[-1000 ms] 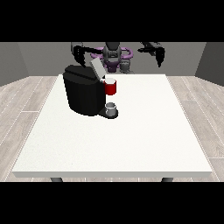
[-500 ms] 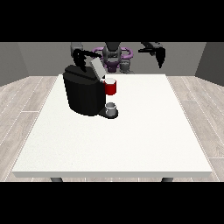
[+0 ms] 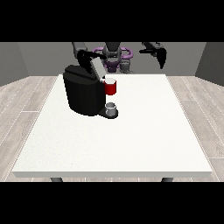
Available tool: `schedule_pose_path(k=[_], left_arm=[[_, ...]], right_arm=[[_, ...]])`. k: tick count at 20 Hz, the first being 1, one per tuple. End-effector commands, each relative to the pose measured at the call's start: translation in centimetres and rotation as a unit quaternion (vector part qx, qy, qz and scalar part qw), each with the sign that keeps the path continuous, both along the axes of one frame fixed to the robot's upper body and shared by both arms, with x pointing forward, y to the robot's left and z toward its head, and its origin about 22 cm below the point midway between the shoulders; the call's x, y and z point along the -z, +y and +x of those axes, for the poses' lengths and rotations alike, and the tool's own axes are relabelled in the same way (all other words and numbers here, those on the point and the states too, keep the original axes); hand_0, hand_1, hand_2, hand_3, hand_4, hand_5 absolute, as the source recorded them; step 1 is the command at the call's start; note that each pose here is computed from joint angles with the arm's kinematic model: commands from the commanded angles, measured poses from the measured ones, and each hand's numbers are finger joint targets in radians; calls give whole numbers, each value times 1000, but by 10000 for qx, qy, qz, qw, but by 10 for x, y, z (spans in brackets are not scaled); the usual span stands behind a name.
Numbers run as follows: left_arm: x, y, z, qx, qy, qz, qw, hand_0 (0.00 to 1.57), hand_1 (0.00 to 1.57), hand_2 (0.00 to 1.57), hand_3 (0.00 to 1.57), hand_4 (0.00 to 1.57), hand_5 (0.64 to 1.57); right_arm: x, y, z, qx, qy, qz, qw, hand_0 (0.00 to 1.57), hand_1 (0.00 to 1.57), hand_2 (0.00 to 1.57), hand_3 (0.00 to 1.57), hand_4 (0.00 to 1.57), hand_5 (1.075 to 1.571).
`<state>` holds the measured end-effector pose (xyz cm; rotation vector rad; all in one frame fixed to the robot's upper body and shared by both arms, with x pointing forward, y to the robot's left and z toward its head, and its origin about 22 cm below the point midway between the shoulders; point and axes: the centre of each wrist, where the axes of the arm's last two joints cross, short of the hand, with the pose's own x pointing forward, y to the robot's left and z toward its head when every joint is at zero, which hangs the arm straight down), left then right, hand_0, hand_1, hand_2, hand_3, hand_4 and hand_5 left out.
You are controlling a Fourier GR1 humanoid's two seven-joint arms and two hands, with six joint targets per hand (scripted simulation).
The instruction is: Insert the coffee pod into the coffee machine and close the lid
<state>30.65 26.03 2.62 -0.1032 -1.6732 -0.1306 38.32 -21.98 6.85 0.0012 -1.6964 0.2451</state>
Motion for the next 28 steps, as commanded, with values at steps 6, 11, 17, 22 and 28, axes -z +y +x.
schedule_pose_path(k=[6,11,17,22,28], left_arm=[[-17,-2,6,-187,-215,122,9995,0,0,0,0,0,1571],[-8,22,5,-249,-186,221,9993,0,0,0,0,0,1571],[16,17,-4,-321,-47,144,9994,0,0,0,0,131,1571],[12,7,-6,-275,104,142,9995,0,0,0,0,148,1571],[6,26,1,-194,-77,64,9998,0,0,0,0,154,1571]], right_arm=[[-3,11,11,-239,-155,-117,9995,0,0,0,0,0,1571],[-28,29,18,-404,-277,-318,9983,0,0,0,0,182,1571],[-26,62,14,-696,-304,-556,9956,0,0,0,0,61,1571],[-35,58,23,-664,-430,-768,9939,0,0,0,0,124,1571],[-58,77,27,-820,-579,-668,9927,0,0,0,0,125,1571]])
